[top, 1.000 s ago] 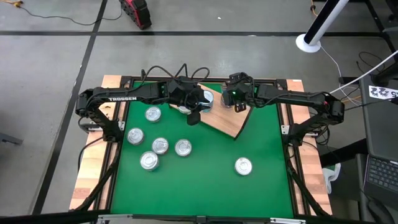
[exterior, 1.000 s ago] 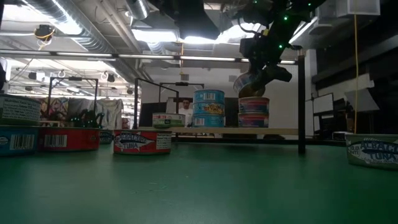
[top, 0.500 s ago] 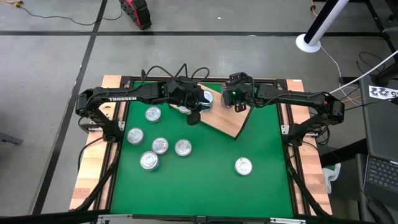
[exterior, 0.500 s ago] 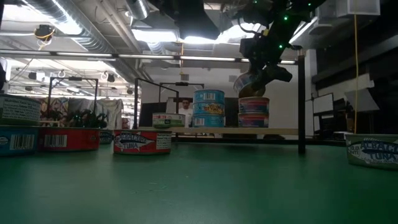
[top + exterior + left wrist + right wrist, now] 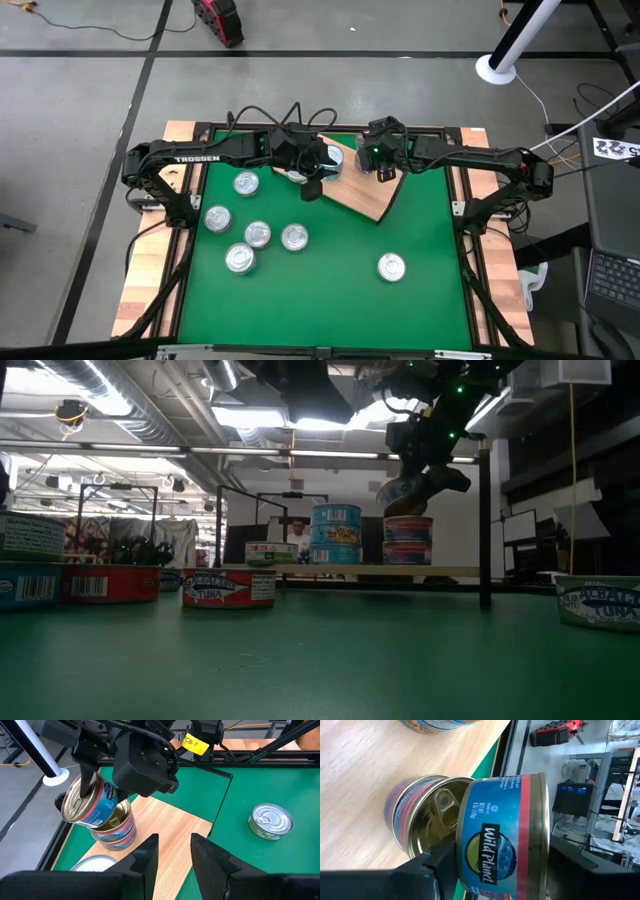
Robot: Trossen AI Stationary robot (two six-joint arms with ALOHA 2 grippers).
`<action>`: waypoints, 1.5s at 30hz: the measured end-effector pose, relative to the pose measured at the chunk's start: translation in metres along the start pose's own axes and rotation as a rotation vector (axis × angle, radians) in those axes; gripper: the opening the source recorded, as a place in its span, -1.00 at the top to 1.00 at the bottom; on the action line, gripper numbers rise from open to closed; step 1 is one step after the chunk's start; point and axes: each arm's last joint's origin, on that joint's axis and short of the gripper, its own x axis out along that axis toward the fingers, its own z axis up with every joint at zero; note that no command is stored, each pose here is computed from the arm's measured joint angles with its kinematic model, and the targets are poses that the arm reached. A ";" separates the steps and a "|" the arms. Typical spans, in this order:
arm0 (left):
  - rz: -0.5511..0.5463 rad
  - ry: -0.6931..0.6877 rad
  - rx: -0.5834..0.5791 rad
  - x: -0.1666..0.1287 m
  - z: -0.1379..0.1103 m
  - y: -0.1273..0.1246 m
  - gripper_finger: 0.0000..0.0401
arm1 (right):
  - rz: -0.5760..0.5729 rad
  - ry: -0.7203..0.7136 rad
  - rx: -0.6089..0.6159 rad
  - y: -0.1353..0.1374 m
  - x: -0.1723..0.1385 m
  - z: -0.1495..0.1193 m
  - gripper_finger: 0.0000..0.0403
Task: Stack canned seafood by type on shelf
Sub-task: Stack the blue-pink tuna can on top of the blue-pink tuna can on the shelf
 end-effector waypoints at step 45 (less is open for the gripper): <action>-0.002 0.000 -0.007 0.000 0.000 -0.001 0.46 | 0.092 -0.021 0.012 -0.002 -0.011 0.000 -0.16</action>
